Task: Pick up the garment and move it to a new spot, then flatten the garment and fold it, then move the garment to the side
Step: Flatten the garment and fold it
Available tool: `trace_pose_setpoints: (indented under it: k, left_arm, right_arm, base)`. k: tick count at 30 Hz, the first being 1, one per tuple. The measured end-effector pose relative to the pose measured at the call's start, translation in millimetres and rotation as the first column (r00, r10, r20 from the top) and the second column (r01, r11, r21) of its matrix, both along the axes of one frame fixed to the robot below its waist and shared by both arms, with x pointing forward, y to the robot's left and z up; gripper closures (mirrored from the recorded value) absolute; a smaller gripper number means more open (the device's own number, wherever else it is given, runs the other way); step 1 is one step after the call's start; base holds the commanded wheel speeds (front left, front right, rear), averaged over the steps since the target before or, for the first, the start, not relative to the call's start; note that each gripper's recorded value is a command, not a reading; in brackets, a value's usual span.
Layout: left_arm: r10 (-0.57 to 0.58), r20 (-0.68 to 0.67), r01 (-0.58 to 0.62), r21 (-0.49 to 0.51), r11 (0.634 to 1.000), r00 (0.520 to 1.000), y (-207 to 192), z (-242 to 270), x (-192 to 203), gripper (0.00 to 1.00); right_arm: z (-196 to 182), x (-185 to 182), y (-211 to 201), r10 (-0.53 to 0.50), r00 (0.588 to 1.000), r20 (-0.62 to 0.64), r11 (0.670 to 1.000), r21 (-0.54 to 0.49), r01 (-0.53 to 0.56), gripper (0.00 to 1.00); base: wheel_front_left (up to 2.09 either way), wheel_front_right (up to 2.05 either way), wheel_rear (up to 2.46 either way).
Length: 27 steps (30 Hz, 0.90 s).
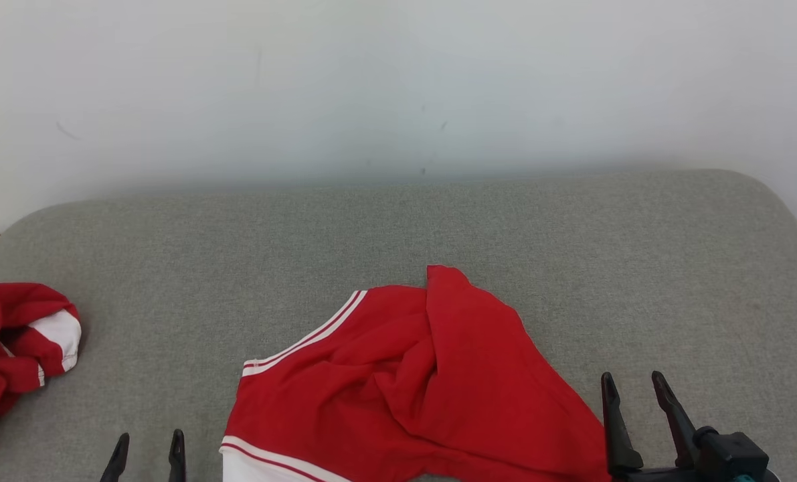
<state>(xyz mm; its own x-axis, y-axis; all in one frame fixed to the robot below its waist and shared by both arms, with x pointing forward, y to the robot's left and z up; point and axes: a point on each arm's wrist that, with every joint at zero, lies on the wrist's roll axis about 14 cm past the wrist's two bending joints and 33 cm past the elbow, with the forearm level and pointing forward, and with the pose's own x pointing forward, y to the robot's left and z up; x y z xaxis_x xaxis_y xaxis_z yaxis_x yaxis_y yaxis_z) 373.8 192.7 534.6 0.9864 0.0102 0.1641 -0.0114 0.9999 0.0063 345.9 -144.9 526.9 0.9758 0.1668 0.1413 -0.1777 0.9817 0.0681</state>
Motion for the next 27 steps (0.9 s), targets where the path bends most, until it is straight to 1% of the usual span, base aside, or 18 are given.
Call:
trace_pose_setpoints:
  k: [7, 27]
  left_arm:
    - [-0.029, -0.008, 0.029, 0.004, 1.0, 1.0, -8.1, -2.8, -1.4, 0.0]
    - [-0.034, -0.006, 0.034, 0.012, 0.999, 0.999, -8.9, -2.1, -2.7, 0.0]
  right_arm:
    - [-0.6, -1.0, -1.4, -0.005, 1.0, -0.006, 1.0, -0.006, 0.005, 0.0]
    - [-2.3, -0.9, -1.6, -0.005, 1.0, -0.011, 1.0, -0.005, 0.005, 0.0]
  base:
    - [0.0, 0.0, 0.0]
    - [0.0, 0.0, 0.0]
